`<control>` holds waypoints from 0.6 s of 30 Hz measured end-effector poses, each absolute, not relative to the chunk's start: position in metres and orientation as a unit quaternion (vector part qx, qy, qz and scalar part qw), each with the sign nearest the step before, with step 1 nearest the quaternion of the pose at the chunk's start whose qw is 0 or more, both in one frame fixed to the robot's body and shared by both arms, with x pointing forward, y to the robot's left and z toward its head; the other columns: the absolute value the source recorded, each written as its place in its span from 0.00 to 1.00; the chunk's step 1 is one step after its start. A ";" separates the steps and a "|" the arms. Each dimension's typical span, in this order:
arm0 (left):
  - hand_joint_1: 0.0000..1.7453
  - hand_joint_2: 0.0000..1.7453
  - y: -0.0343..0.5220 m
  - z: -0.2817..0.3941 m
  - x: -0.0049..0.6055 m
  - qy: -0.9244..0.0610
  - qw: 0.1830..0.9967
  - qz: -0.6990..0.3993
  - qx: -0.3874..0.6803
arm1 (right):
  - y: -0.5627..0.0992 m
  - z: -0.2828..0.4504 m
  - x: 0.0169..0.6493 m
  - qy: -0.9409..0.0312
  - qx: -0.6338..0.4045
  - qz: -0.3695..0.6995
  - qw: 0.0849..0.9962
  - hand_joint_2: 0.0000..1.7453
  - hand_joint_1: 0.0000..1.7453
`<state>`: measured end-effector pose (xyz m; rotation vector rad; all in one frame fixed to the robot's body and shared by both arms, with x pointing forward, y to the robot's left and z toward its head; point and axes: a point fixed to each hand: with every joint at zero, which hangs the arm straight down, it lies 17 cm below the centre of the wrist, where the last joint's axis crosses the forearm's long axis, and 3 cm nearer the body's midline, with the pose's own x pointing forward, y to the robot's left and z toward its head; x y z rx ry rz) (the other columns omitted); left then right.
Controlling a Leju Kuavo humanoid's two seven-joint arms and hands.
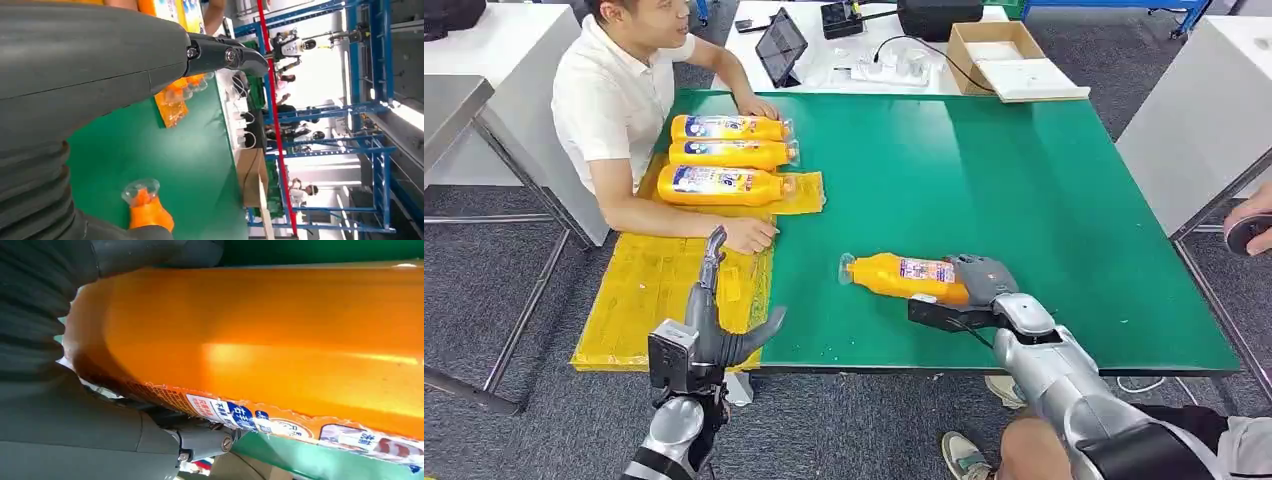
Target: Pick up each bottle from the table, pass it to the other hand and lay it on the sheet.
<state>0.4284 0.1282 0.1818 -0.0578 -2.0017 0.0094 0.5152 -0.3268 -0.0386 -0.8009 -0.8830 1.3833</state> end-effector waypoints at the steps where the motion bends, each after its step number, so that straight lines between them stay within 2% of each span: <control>1: 0.00 1.00 0.129 0.180 0.430 -0.840 0.541 0.004 -0.025 | -0.328 -0.041 0.513 -0.388 -0.338 0.597 0.616 1.00 1.00; 5: 0.00 1.00 0.132 0.179 0.431 -0.838 0.544 0.009 -0.025 | -0.300 -0.033 0.511 -0.481 -0.289 0.557 0.612 1.00 1.00; 12: 0.00 1.00 0.142 0.172 0.436 -0.824 0.564 0.043 -0.033 | -0.273 -0.020 0.511 -0.554 -0.254 0.501 0.615 1.00 1.00; 15: 0.00 1.00 0.159 0.158 0.442 -0.788 0.598 0.131 -0.067 | -0.230 0.009 0.504 -0.661 -0.180 0.390 0.615 1.00 1.00; 18: 0.00 1.00 0.162 0.147 0.440 -0.772 0.610 0.158 -0.080 | -0.204 0.046 0.491 -0.739 -0.142 0.267 0.602 1.00 1.00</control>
